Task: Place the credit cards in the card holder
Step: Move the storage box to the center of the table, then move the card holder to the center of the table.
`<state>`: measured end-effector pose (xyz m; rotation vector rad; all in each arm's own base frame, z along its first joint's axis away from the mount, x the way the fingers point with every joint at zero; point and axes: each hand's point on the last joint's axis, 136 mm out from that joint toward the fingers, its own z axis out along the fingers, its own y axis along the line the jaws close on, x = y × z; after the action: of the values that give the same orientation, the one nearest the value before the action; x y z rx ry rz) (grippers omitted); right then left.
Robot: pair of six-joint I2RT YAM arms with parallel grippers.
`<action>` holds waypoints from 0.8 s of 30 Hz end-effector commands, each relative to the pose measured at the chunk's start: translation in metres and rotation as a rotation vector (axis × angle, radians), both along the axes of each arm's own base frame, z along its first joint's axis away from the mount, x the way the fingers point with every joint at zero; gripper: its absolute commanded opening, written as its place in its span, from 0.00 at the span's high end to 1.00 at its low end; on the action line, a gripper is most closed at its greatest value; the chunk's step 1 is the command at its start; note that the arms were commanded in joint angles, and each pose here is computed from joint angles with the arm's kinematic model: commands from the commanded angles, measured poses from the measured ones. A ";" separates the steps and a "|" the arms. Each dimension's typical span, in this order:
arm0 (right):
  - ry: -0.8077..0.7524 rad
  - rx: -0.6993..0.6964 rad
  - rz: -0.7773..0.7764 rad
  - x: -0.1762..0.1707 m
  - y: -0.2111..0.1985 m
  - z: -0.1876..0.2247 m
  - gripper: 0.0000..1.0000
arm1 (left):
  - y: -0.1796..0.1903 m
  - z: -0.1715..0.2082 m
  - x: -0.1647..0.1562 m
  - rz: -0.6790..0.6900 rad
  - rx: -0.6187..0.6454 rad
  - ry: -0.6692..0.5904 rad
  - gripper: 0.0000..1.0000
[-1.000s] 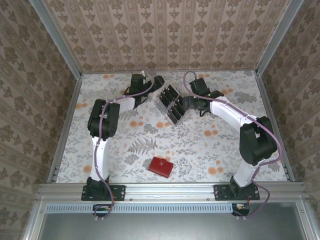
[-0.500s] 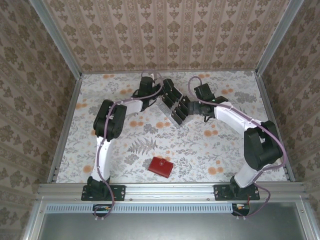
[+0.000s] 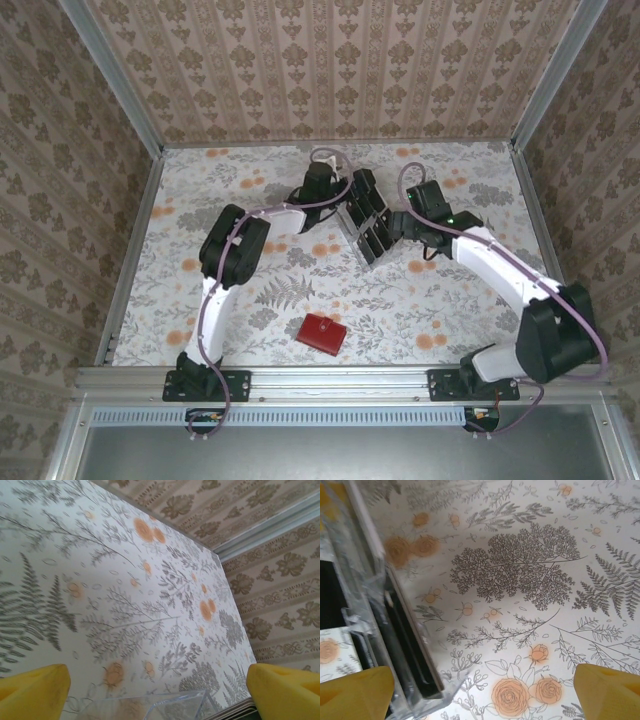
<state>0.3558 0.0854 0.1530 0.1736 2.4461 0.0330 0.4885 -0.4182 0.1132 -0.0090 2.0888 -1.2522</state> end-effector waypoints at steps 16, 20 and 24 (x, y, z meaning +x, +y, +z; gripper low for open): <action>-0.040 0.226 0.394 -0.095 0.076 0.060 0.14 | 0.061 0.066 0.023 0.118 -0.060 -0.114 0.00; 0.014 0.196 0.521 -0.120 0.108 0.043 0.15 | 0.100 0.084 0.016 0.179 -0.076 -0.129 0.00; 0.067 0.132 0.626 -0.137 0.138 0.017 0.16 | 0.132 0.089 -0.012 0.210 -0.070 -0.104 0.00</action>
<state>0.2317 0.2161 0.1974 -0.4401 2.4080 0.5326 0.4920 -0.2968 0.1803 -0.1787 1.9508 -1.1494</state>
